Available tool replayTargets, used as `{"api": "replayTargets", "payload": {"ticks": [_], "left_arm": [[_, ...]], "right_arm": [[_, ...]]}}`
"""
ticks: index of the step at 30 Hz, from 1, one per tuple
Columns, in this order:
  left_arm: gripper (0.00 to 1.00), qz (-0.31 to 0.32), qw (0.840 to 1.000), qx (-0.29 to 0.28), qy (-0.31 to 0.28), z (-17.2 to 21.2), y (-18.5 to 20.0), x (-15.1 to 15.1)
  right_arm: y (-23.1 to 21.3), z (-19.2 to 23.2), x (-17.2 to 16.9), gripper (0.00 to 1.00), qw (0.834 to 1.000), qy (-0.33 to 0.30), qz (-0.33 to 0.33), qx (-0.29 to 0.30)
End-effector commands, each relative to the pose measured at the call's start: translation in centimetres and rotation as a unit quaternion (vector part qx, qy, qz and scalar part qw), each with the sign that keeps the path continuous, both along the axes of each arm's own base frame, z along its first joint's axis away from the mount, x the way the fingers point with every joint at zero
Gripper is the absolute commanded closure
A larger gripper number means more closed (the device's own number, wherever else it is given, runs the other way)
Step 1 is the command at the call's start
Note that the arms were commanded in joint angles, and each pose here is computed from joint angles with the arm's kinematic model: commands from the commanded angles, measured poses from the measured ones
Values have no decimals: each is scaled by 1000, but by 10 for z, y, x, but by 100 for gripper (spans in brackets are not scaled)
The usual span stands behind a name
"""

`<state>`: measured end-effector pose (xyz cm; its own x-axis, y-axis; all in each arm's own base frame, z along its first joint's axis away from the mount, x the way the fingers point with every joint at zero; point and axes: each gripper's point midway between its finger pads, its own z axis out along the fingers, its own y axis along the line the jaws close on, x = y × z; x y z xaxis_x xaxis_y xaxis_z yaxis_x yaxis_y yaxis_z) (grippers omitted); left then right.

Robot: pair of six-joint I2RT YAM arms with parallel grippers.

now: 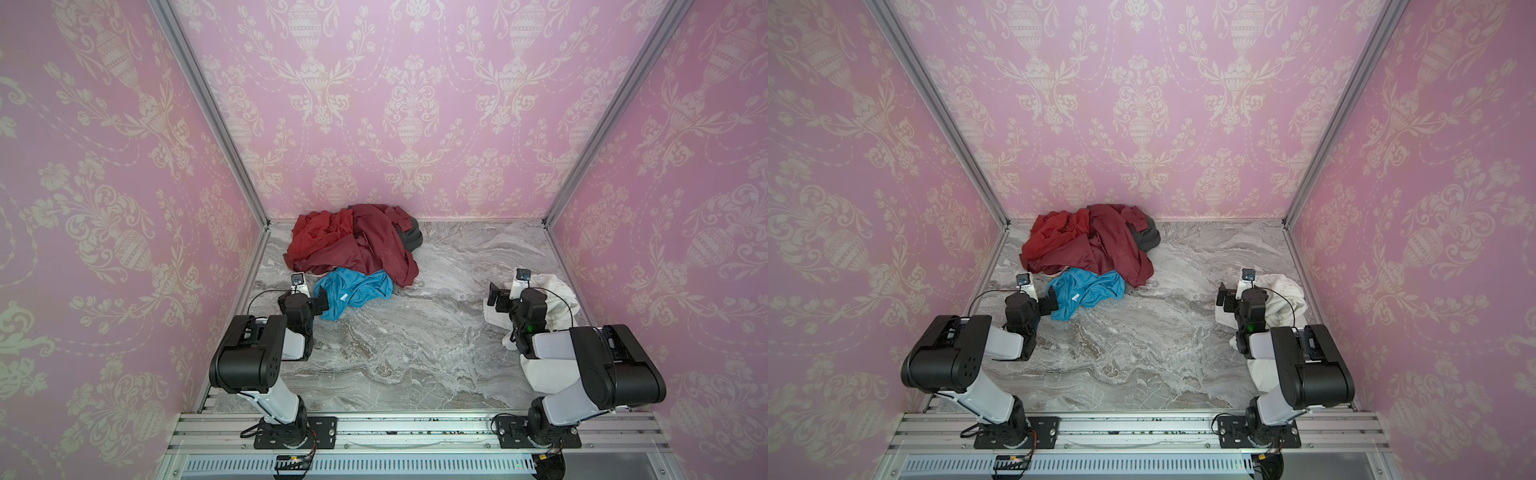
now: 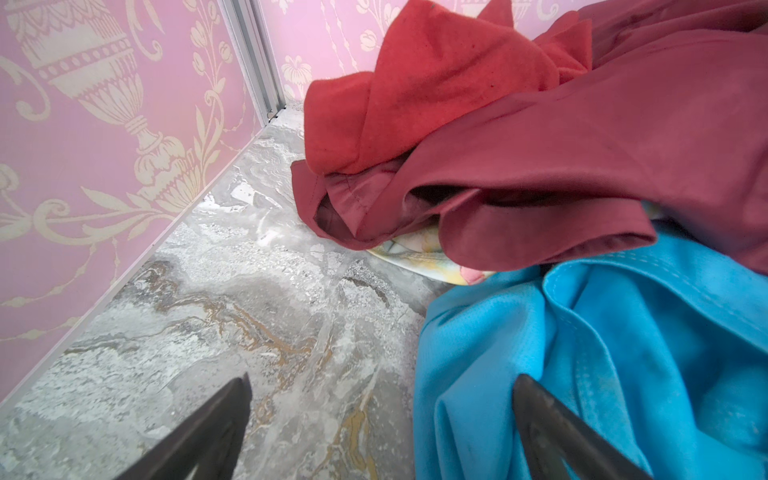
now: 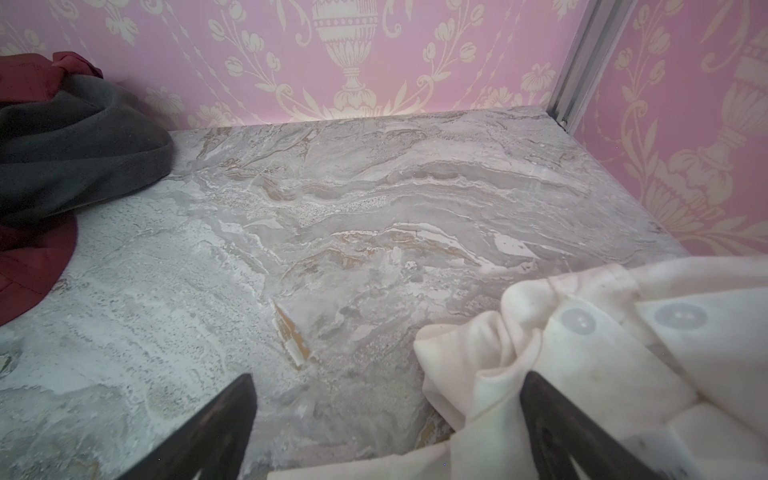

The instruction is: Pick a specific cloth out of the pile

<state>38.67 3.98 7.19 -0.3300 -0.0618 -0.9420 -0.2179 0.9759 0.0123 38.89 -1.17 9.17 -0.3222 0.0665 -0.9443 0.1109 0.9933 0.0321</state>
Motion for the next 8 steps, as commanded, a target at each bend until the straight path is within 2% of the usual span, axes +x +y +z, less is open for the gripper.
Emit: {"api": "replayTargets", "payload": {"ticks": [1,8], "left_arm": [[1,10,1000,7,-14,9,5,3],[1,10,1000,7,-13,9,6,3]], "right_arm": [[7,5,5,0,1000,-7,20,-5],[7,5,5,0,1000,-10,21,-5]]}}
